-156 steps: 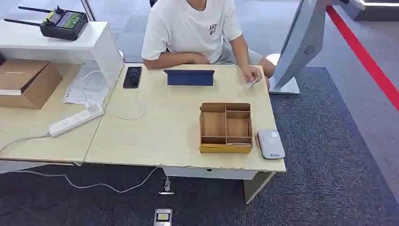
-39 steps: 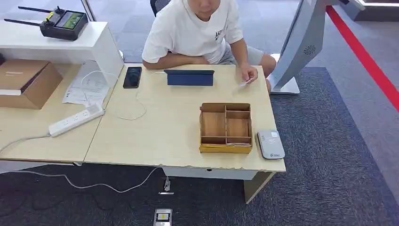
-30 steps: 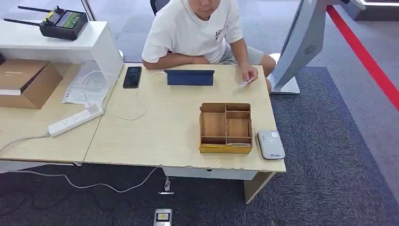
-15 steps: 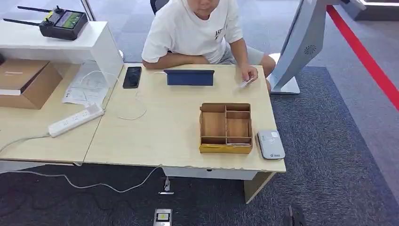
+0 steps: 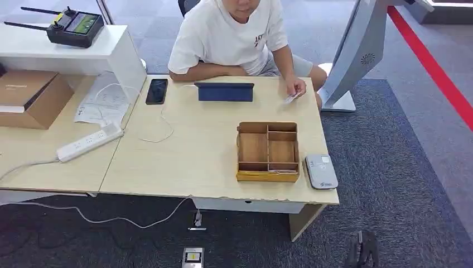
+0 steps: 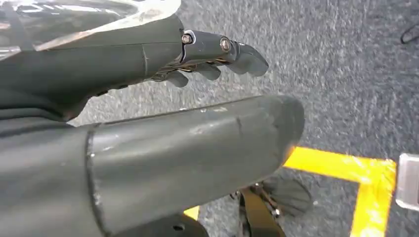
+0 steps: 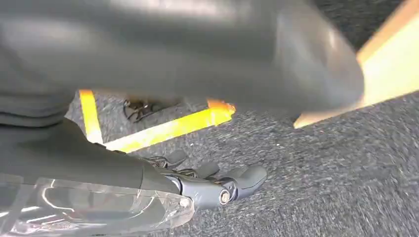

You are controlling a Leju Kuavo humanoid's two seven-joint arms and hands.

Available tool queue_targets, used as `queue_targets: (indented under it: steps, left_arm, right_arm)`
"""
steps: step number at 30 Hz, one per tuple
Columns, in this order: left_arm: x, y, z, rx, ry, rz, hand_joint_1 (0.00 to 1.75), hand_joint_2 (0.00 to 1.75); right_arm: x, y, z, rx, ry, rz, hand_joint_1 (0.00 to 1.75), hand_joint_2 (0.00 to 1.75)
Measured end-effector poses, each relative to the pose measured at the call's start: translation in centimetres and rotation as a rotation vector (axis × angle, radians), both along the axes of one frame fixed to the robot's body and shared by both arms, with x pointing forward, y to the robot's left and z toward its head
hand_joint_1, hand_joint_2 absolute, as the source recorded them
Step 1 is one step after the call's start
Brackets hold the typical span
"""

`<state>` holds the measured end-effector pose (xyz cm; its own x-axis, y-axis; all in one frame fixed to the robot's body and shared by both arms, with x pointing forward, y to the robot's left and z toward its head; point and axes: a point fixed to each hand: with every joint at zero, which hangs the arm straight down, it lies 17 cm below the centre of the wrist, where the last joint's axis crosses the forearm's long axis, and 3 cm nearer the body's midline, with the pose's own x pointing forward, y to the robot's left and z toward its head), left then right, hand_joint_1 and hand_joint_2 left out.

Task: Pass the card to the sensor for recognition and then transmit it.

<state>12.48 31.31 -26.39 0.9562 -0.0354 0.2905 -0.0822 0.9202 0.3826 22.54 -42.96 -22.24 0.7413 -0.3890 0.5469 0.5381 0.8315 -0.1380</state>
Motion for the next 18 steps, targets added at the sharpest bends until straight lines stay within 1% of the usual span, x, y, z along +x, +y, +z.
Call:
queue_targets:
  steps: [2,5,12,18]
  left_arm:
    - [0.0,0.4,0.0,0.022,0.010,-0.017,0.00,0.00]
    - [-0.2,0.6,0.0,0.031,0.018,-0.023,0.00,0.00]
    - [-0.2,1.7,0.2,0.083,0.035,-0.083,0.00,0.00]
    - [-0.2,1.7,0.2,0.083,0.035,-0.083,0.00,0.00]
  right_arm:
    - [0.5,-0.6,0.3,-0.001,-0.014,-0.038,0.00,1.75]
    - [0.5,-1.2,0.5,-0.011,-0.019,-0.065,0.00,1.75]
    - [3.6,-3.9,3.4,-0.078,-0.141,-0.205,0.00,1.75]
    - [3.6,-3.9,3.4,-0.078,-0.141,-0.205,0.00,1.75]
